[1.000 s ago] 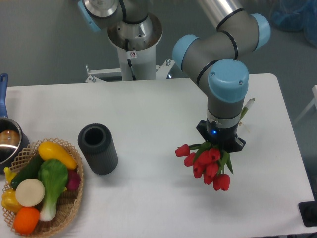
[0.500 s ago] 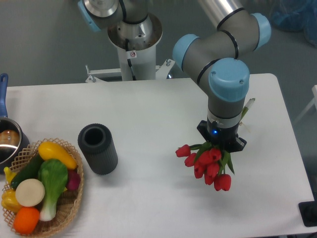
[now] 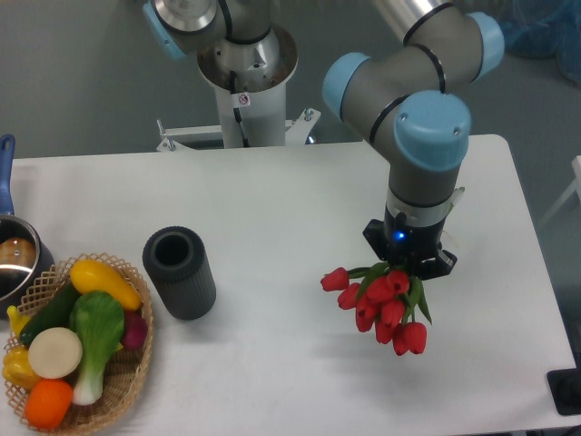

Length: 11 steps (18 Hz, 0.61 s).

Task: Insert the flowers into the vase
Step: 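Carry the tulip bunch toward the black vase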

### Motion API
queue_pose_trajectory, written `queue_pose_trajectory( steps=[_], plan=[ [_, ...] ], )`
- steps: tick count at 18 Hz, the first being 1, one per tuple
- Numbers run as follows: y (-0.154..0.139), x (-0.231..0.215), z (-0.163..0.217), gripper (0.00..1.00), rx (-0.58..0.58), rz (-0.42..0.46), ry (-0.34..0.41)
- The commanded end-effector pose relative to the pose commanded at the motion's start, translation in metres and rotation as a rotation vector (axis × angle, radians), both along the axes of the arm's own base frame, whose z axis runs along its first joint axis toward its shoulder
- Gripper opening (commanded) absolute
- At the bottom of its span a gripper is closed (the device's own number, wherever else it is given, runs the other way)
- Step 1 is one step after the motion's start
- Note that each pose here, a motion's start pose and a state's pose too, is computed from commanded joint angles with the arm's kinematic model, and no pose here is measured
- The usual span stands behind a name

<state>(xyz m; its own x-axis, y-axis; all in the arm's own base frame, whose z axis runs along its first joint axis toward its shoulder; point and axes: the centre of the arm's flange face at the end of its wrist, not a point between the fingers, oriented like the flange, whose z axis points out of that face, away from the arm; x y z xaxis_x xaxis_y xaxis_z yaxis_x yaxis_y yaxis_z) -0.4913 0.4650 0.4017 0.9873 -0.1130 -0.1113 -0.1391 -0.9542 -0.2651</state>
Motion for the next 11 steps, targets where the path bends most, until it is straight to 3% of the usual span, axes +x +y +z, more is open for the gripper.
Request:
queue_pose_trajectory(
  steps=[5, 11],
  plan=[
    [0.006, -0.001, 0.017, 0.13, 0.173, 0.044, -0.032],
    [0.018, 0.005, 0.031, 0.16, 0.372, 0.080, -0.151]
  ],
)
